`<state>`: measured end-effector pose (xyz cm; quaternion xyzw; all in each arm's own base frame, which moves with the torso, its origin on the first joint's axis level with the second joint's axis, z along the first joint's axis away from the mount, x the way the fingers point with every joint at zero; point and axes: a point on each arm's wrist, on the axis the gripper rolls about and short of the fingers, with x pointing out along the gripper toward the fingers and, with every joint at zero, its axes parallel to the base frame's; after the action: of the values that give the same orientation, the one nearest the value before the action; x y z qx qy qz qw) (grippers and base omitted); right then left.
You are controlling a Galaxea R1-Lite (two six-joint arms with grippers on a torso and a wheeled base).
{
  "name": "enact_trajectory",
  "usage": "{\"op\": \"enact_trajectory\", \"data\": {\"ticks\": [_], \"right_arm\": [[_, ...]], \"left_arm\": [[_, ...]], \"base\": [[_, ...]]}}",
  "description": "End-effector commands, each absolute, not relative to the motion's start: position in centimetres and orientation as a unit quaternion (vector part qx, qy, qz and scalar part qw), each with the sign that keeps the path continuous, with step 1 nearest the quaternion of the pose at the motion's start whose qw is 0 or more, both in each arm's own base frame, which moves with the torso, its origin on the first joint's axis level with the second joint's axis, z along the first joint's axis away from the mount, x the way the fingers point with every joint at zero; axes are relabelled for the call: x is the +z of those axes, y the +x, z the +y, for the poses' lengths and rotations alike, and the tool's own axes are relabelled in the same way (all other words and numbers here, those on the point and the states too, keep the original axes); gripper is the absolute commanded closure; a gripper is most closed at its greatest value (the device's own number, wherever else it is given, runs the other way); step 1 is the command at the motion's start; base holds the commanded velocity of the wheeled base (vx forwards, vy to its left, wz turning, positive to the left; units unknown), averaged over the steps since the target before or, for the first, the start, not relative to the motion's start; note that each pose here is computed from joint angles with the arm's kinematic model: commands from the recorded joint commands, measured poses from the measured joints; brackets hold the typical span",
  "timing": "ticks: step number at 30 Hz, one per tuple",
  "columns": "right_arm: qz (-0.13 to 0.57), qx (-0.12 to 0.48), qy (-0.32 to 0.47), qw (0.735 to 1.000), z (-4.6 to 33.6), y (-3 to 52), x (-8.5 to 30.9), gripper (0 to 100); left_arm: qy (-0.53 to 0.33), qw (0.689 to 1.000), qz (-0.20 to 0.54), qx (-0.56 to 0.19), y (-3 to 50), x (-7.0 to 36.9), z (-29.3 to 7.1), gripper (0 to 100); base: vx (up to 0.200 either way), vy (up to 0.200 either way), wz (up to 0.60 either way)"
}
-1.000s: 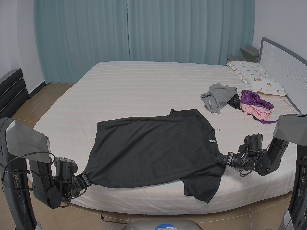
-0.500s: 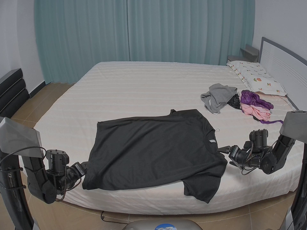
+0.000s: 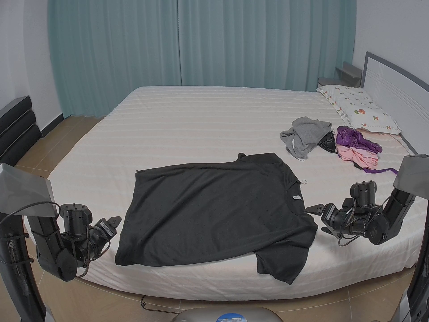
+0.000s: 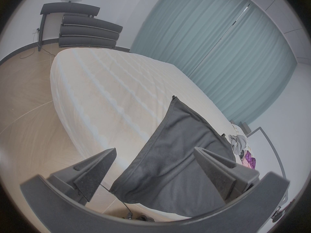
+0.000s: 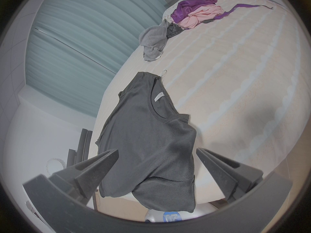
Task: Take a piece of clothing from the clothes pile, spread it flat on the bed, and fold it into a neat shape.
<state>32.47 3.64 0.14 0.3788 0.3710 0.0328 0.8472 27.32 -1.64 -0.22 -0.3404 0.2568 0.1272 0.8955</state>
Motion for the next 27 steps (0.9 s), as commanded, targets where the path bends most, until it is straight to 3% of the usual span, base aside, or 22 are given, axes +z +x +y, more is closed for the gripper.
{"op": "enact_trajectory", "data": {"ticks": [1, 11, 20, 27], "right_arm": [[0.37, 0.032, 0.379, 0.847, 3.6, 32.4, 0.2, 0], [0.366, 0.032, 0.381, 0.848, 3.4, 32.4, 0.5, 0], [0.356, 0.033, 0.388, 0.85, 3.4, 32.5, 1.2, 0], [0.348, 0.036, 0.397, 0.849, 3.6, 32.5, 1.8, 0]], "left_arm": [[-0.341, 0.896, 0.255, 0.128, 27.4, -0.2, -1.6, 0], [-0.342, 0.893, 0.259, 0.132, 27.2, -0.4, -1.4, 0], [-0.344, 0.893, 0.259, 0.131, 27.2, -0.4, -1.5, 0], [-0.341, 0.895, 0.261, 0.123, 27.2, -0.3, -1.9, 0]], "base": [[0.0, 0.0, 0.0], [0.0, 0.18, 0.0], [0.0, 0.0, 0.0], [0.2, 0.0, 0.0]]}}
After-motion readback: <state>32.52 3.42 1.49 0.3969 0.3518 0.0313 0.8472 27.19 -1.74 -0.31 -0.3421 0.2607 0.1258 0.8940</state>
